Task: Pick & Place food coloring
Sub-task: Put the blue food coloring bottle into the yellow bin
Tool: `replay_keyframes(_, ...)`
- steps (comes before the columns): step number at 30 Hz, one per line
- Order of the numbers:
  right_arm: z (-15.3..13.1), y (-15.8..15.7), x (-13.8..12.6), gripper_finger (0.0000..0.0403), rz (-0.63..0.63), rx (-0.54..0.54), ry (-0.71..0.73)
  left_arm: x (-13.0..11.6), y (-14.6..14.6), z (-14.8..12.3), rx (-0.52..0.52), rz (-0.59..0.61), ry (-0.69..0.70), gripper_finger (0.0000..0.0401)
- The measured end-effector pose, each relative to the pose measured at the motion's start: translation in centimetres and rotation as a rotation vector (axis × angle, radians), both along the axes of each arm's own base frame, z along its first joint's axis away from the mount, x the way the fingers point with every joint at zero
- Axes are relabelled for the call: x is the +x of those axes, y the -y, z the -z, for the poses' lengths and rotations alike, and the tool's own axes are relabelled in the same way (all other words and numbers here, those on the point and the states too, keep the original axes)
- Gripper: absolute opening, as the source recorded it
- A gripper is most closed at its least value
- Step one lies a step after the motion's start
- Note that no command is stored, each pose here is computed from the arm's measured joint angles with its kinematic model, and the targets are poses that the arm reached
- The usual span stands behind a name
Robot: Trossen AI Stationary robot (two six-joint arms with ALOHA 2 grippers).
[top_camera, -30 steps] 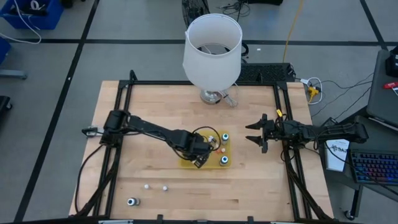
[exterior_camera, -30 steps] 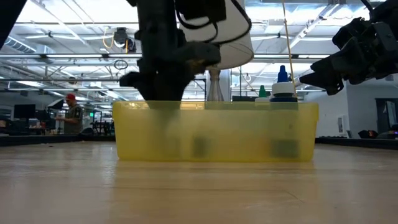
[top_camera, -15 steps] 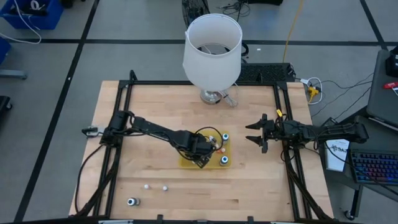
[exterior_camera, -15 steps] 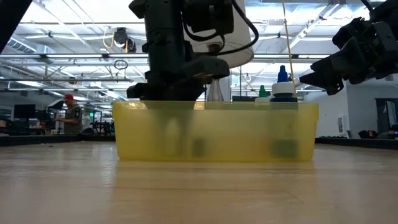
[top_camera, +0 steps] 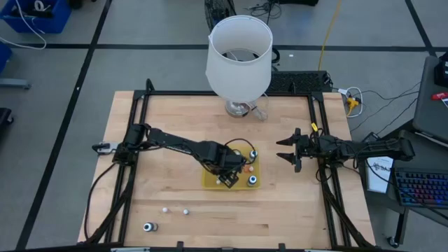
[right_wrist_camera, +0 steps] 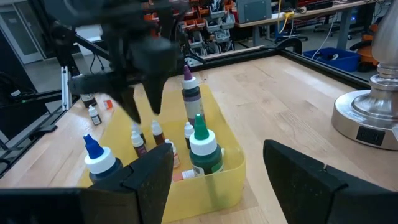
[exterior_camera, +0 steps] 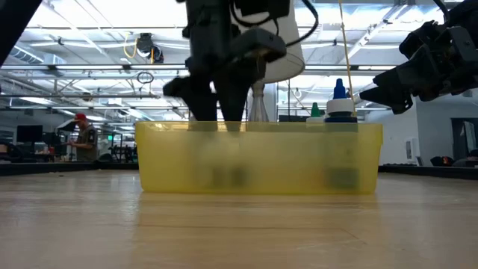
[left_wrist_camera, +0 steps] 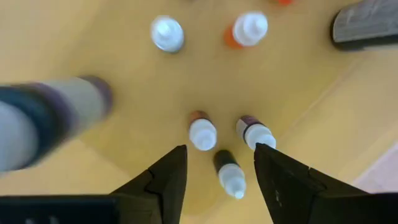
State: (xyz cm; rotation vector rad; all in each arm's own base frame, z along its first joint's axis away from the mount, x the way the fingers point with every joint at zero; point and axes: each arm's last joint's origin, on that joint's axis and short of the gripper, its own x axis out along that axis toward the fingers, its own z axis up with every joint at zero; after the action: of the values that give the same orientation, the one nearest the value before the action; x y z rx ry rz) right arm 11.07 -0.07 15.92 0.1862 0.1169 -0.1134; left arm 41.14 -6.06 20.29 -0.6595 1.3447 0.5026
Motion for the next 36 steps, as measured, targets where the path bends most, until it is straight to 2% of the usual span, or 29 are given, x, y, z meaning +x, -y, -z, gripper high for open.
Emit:
replay_keyframes(5,0.0,0.0,0.0,0.0238,0.000,0.000,0.000,0.0,-0.1,-2.9,0.042,0.000,-0.022,0.0178)
replay_keyframes(8,0.0,0.0,0.0,0.0238,0.000,0.000,0.000,-0.2,0.8,-4.6,0.040,-0.012,-0.025,0.0175)
replay_keyframes(14,0.0,0.0,0.0,0.0238,0.000,0.000,0.000,-1.4,7.1,-5.7,-0.074,0.131,0.000,0.0175)
replay_keyframes(17,0.0,0.0,0.0,0.0238,0.000,0.000,0.000,-2.9,11.0,-5.7,-0.080,0.157,-0.009,0.0175)
replay_keyframes(21,0.0,0.0,0.0,0.0238,0.000,0.000,0.000,-5.2,15.3,-5.7,-0.035,0.081,0.005,0.0175)
replay_keyframes(25,0.0,0.0,0.0,0.0238,0.000,0.000,0.000,-7.3,17.9,-5.7,0.062,-0.042,0.034,0.0175)
replay_keyframes(29,0.0,0.0,0.0,0.0238,0.000,0.000,0.000,-8.8,18.9,-4.6,0.113,-0.167,0.027,0.0175)
replay_keyframes(36,0.0,0.0,0.0,0.0238,0.000,0.000,0.000,-10.1,18.6,-1.3,0.121,-0.237,-0.124,0.0175)
